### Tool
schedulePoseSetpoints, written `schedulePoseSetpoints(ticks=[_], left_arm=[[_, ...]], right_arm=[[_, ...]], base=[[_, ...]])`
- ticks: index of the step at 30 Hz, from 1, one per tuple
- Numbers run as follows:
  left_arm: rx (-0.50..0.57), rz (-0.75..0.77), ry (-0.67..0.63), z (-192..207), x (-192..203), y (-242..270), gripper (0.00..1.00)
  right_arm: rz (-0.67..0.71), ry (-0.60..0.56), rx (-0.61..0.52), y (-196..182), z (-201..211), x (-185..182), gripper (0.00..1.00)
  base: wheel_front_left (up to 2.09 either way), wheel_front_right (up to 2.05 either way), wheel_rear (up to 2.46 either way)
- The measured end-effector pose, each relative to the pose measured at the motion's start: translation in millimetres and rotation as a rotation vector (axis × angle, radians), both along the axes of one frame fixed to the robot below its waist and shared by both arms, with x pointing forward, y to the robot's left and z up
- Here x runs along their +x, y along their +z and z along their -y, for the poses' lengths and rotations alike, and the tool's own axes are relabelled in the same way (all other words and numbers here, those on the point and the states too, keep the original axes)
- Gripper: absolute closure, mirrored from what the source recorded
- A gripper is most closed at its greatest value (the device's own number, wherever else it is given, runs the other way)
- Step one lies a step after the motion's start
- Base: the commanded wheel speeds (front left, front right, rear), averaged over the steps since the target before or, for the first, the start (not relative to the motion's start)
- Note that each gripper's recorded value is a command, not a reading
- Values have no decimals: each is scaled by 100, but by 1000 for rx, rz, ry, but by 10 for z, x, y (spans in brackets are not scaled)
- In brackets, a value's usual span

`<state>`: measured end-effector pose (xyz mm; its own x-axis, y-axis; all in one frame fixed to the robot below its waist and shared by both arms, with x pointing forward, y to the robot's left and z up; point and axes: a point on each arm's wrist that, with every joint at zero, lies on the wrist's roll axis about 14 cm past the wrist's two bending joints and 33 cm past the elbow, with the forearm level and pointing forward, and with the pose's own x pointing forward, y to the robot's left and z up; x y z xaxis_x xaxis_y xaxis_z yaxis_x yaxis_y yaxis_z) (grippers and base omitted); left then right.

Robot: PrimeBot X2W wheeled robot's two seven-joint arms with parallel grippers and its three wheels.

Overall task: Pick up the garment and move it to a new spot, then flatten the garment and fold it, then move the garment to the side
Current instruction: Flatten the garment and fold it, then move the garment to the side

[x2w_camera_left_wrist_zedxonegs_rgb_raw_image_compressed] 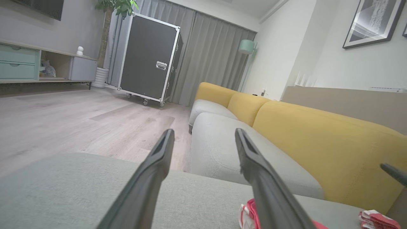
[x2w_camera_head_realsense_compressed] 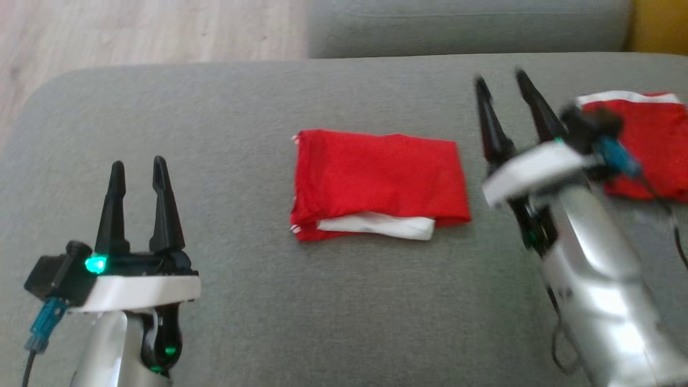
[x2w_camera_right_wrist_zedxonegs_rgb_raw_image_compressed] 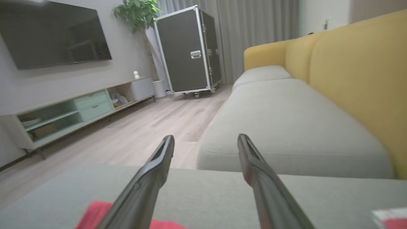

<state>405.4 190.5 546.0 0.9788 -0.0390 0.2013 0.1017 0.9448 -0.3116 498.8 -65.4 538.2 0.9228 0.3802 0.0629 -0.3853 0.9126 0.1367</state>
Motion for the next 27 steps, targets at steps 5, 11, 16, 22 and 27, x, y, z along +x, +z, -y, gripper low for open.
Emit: schedulePoseSetpoints(ticks=[5,11,16,22,27], left_arm=[[-8,-16,-22,102,-17,-66,0],[5,-31,-52,212,-12,-121,0],[10,-51,-63,257,-42,-193,0],[14,-67,-69,277,-52,-249,0],[18,-73,-70,281,-55,-271,0]], right_arm=[[18,-143,-72,-177,544,-317,0],[22,-238,-95,-271,854,-633,0],[-16,-248,-71,-421,883,-855,0],[-10,-232,-50,-398,814,-882,0],[-13,-224,-37,-403,783,-866,0]], base=[[0,0,0],[0,0,0],[0,0,0],[0,0,0],[0,0,0]])
